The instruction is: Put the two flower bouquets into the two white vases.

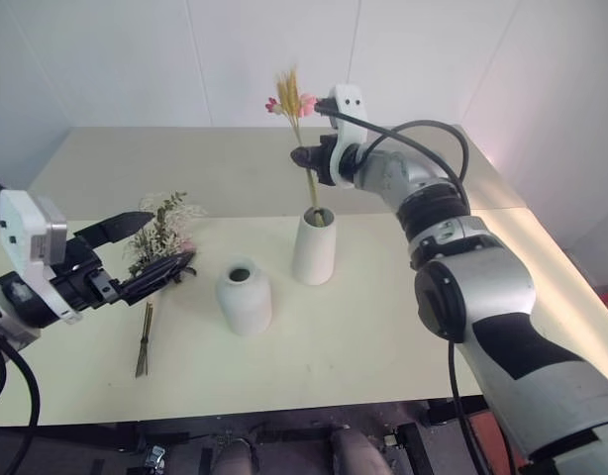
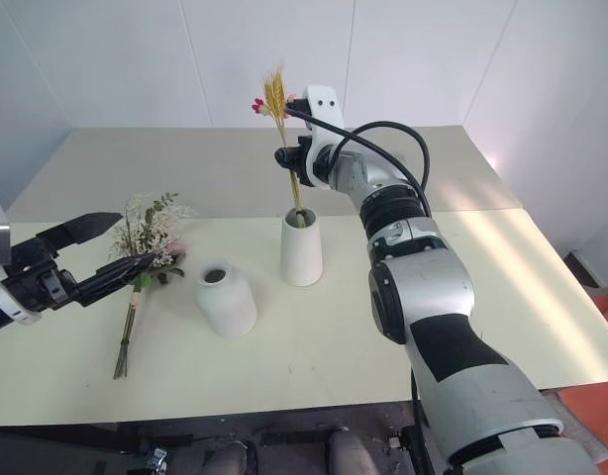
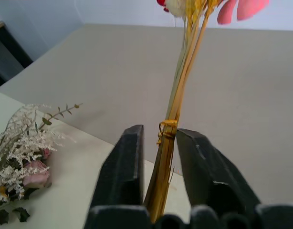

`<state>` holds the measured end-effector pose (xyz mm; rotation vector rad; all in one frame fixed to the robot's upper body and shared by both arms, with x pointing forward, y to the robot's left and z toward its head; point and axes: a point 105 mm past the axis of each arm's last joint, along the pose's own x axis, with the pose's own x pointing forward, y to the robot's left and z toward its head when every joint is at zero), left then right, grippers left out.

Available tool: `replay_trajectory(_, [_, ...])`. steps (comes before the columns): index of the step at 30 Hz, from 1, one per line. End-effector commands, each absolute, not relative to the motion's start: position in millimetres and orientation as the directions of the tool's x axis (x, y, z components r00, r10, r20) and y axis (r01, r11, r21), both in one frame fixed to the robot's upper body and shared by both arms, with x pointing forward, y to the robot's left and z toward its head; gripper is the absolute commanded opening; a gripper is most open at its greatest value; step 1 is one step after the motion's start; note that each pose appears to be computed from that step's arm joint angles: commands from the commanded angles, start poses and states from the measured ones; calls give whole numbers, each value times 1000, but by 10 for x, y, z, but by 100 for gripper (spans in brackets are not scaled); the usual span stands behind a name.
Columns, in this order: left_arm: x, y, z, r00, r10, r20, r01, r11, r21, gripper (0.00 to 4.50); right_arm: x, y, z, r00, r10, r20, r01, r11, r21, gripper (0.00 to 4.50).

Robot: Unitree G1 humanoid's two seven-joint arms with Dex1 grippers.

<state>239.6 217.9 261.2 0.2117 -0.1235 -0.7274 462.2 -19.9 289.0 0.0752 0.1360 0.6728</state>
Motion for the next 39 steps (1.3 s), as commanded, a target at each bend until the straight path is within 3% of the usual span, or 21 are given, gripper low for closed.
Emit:
replay_trajectory(1, [2334,2160,2721,736,-673,79,632,723,279,450,4590,-166,3189,766,643,4,-639,761,112,2])
replay_trajectory(7, [2333,2165,2717,735,-674,76,634,722,276,450,4577,-171,3207,752,658,41,-657,742,135,2])
replay_trajectory(17, [2352,2151,2712,722,-689,61,652,708,269,450,4386,-377,3623,708,597,377,-677,726,124,2])
replay_trajectory(24, [2379,2131,2717,708,-704,48,671,693,265,450,4219,-467,3569,696,586,414,-677,728,106,2])
replay_trajectory(39, [2409,2094,2718,694,-720,33,690,677,255,450,3770,-512,3653,594,462,659,-627,779,19,2])
